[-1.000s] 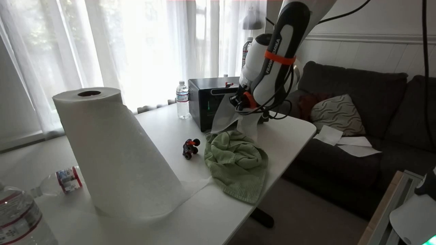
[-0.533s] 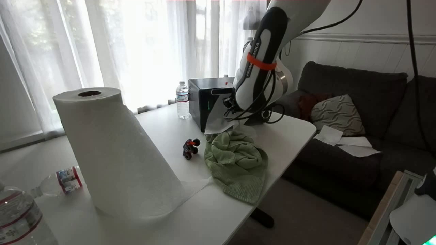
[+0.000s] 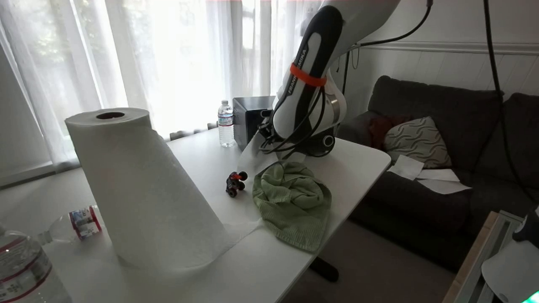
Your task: Use the paper towel in front of the microwave to wipe the microwave door
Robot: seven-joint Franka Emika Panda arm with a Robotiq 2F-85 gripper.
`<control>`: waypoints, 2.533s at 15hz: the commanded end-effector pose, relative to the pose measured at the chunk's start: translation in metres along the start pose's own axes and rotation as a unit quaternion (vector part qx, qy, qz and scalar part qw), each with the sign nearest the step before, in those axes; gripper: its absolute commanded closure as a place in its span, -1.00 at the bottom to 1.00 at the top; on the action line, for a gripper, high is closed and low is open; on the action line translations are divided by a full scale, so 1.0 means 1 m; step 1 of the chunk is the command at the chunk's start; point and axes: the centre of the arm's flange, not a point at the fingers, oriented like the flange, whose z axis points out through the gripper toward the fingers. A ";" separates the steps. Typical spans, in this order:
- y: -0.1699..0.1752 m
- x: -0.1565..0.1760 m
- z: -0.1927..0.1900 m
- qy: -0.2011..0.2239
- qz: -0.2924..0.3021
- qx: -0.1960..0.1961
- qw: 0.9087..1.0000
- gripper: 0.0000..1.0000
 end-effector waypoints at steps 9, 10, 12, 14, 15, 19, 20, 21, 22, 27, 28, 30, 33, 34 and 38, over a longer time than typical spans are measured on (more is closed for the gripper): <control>0.071 0.009 -0.004 -0.012 0.060 -0.061 0.996 1.00; 0.083 0.010 -0.004 -0.009 0.069 -0.068 0.995 1.00; 0.102 0.013 -0.007 0.000 0.088 -0.082 0.993 1.00; 0.118 0.018 -0.010 0.010 0.108 -0.092 0.990 1.00; 0.125 0.020 -0.012 0.017 0.115 -0.096 0.989 1.00; 0.145 0.026 -0.019 0.032 0.152 -0.118 0.981 1.00; 0.148 0.028 -0.019 0.033 0.156 -0.119 0.980 1.00; 0.146 0.028 -0.018 0.036 0.151 -0.112 0.982 1.00; 0.142 0.028 -0.018 0.035 0.145 -0.104 0.983 1.00; 0.094 0.025 -0.018 0.030 0.094 -0.074 0.992 1.00; 0.081 0.023 -0.017 0.027 0.084 -0.065 0.994 1.00; 0.056 0.021 -0.016 0.029 0.068 -0.046 0.996 1.00; 0.025 0.020 -0.014 0.024 0.050 -0.015 0.998 1.00; 0.017 0.019 -0.013 0.022 0.044 -0.005 0.999 1.00; -0.005 0.015 -0.002 -0.003 0.034 0.028 0.999 1.00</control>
